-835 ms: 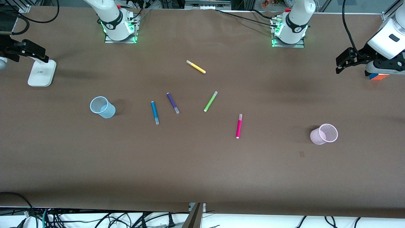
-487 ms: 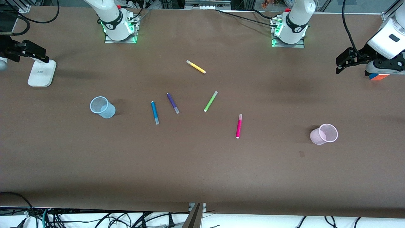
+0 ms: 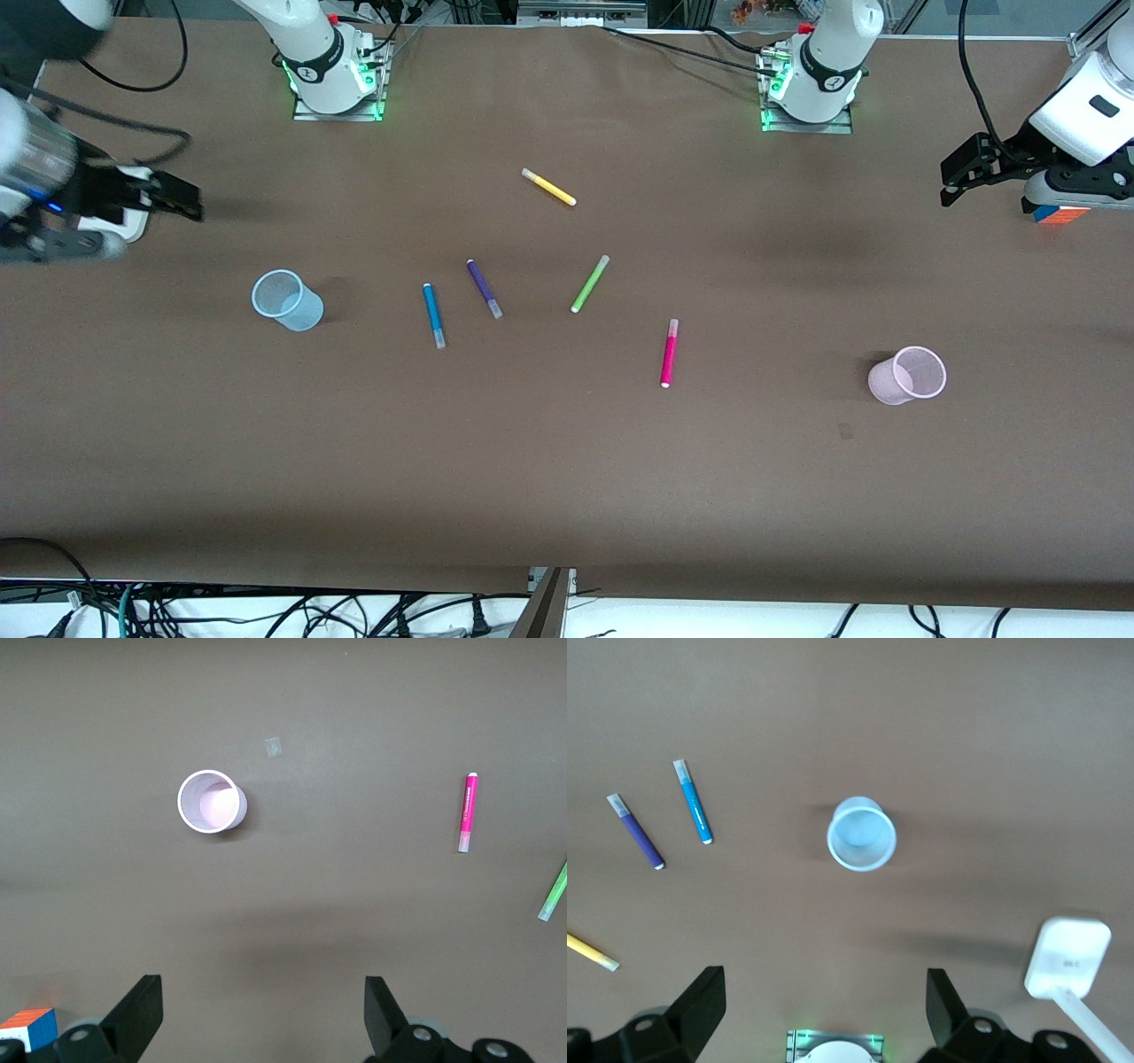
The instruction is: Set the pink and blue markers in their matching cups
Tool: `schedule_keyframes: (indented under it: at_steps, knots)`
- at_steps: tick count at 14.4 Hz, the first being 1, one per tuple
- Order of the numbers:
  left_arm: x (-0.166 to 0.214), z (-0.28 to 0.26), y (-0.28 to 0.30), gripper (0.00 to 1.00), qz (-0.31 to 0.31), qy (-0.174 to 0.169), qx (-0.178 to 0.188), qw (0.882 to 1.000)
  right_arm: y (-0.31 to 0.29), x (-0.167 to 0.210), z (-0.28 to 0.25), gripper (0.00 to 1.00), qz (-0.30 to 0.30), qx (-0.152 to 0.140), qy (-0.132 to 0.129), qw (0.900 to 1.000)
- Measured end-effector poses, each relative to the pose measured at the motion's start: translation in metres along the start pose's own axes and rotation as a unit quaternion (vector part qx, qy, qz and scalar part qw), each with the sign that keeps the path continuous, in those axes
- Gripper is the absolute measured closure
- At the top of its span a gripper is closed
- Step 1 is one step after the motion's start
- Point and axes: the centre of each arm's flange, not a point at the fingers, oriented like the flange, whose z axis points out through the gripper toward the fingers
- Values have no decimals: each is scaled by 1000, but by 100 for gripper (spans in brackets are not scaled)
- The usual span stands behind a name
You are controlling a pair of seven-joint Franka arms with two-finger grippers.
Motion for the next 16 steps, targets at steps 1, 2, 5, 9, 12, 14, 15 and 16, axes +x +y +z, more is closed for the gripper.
schedule_keyframes:
  at_steps: [1, 2, 5, 9, 12, 14, 15, 16]
  knots:
    - [1, 1, 0, 0, 1, -2, 0, 1000, -18, 15, 22, 0, -14, -5, -15, 1000]
    - [1, 4, 3, 0, 3, -5, 0, 1000, -38, 30, 44, 0, -29, -10, -27, 999]
    - [2, 20, 20, 0, 19, -40, 0, 999, -86, 59, 98, 0, -62, -23, -49, 997]
    - [20, 80, 73, 0, 64, -103, -19, 992, -146, 87, 160, 0, -94, -32, -45, 994]
    - [55, 153, 114, 0, 84, -103, -35, 991, -175, 104, 208, 0, -75, -15, -32, 997]
    - [73, 198, 134, 0, 79, -101, -47, 991, -187, 108, 243, 0, -77, -8, -9, 997]
    - [78, 220, 148, 0, 78, -104, -52, 990, -192, 109, 259, 0, -75, -2, 4, 997]
    - [82, 242, 164, 0, 79, -105, -56, 990, -194, 108, 274, 0, -70, 5, 12, 997]
